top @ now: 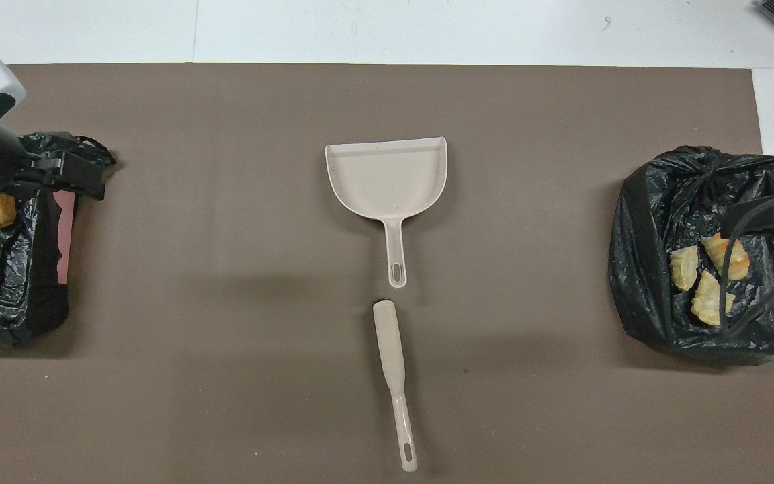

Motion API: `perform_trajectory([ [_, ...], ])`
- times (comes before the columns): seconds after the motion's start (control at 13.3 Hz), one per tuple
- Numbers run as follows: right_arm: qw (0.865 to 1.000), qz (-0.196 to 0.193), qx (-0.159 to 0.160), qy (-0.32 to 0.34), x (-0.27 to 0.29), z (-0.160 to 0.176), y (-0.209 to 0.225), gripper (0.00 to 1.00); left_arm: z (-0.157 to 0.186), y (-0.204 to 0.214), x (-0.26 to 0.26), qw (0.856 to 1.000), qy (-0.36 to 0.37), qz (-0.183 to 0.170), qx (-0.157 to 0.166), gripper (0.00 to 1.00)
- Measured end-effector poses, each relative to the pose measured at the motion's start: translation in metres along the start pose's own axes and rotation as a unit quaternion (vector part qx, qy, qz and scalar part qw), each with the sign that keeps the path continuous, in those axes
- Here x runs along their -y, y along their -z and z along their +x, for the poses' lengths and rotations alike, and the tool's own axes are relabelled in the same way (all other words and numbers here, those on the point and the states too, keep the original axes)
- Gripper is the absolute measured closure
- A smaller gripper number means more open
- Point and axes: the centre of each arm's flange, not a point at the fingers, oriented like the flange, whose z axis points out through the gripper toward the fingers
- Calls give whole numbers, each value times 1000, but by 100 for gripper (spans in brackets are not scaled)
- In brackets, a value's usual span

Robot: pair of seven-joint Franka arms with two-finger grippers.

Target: Sweep and dump trash in bin

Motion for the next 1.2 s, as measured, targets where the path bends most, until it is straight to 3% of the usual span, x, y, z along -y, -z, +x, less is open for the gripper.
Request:
perform_trajectory([
  [0.6,1000,0,0,0,0,0,0,0,-39,16,-1,1000,-7,5,5,0],
  [1.2,1000,0,0,0,0,0,0,0,-53,32,-2,1000,-9,6,-1,0],
])
